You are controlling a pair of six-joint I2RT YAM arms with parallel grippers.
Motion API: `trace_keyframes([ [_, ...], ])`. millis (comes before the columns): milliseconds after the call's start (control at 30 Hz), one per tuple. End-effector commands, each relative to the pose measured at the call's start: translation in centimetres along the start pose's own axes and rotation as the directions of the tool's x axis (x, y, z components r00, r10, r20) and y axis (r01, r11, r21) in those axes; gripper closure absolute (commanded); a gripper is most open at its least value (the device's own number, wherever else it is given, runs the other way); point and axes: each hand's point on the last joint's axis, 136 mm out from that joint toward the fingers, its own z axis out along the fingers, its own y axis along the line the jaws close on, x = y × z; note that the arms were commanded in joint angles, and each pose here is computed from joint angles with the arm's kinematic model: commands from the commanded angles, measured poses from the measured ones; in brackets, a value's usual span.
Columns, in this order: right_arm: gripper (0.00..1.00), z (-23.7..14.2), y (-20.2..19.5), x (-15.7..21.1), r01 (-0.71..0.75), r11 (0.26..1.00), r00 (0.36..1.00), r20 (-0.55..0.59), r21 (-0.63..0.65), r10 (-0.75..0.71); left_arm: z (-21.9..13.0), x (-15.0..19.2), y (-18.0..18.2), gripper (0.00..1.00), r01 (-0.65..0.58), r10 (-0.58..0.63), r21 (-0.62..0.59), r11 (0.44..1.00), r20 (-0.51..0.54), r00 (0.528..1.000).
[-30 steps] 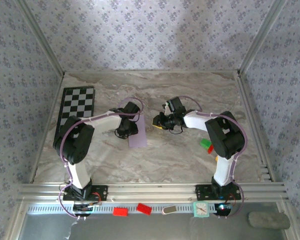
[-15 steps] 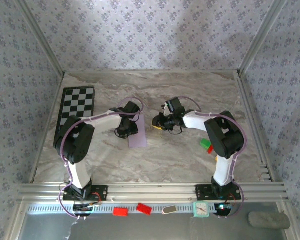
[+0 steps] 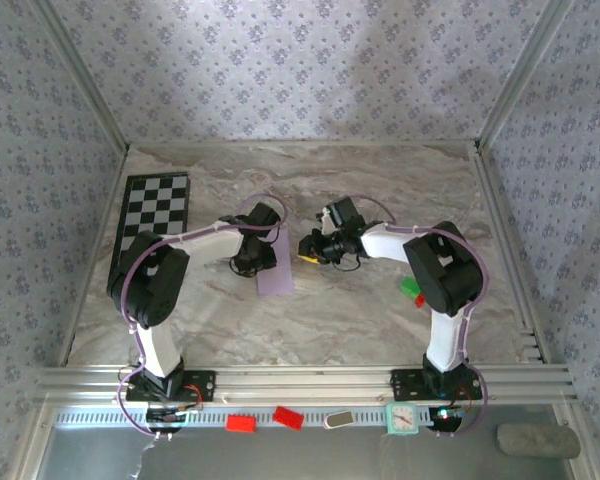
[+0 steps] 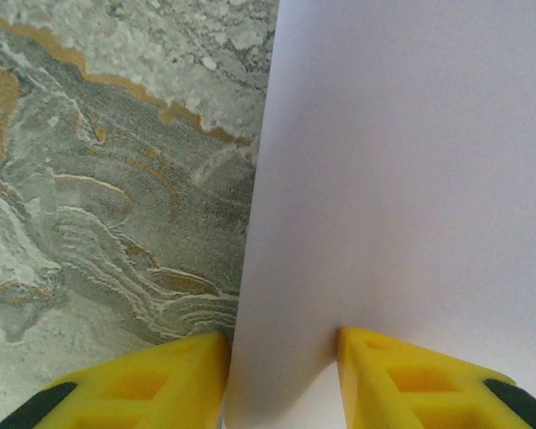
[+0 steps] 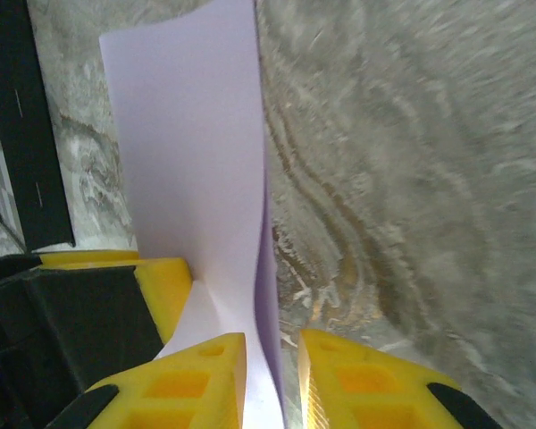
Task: Fold a paper plane with a square sheet of paper (pick it up from the middle)
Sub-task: Hold the square sheet of paper at the center of the table.
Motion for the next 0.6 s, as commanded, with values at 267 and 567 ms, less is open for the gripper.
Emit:
trace_keyframes([
  [267,0.8,2.7,2.2,1.7,0.067,0.997,0.994,-0.088,-0.032,-0.069,1.9,2.1,1.6,0.6,-0.009,0.005,-0.045,0.999,-0.081,0.997],
  [567,0.82,3.6,1.4,2.2,0.066,0.998,0.991,-0.117,0.016,-0.064,1.8,2.1,1.5,0.61,-0.007,0.004,-0.04,0.999,-0.078,0.997],
])
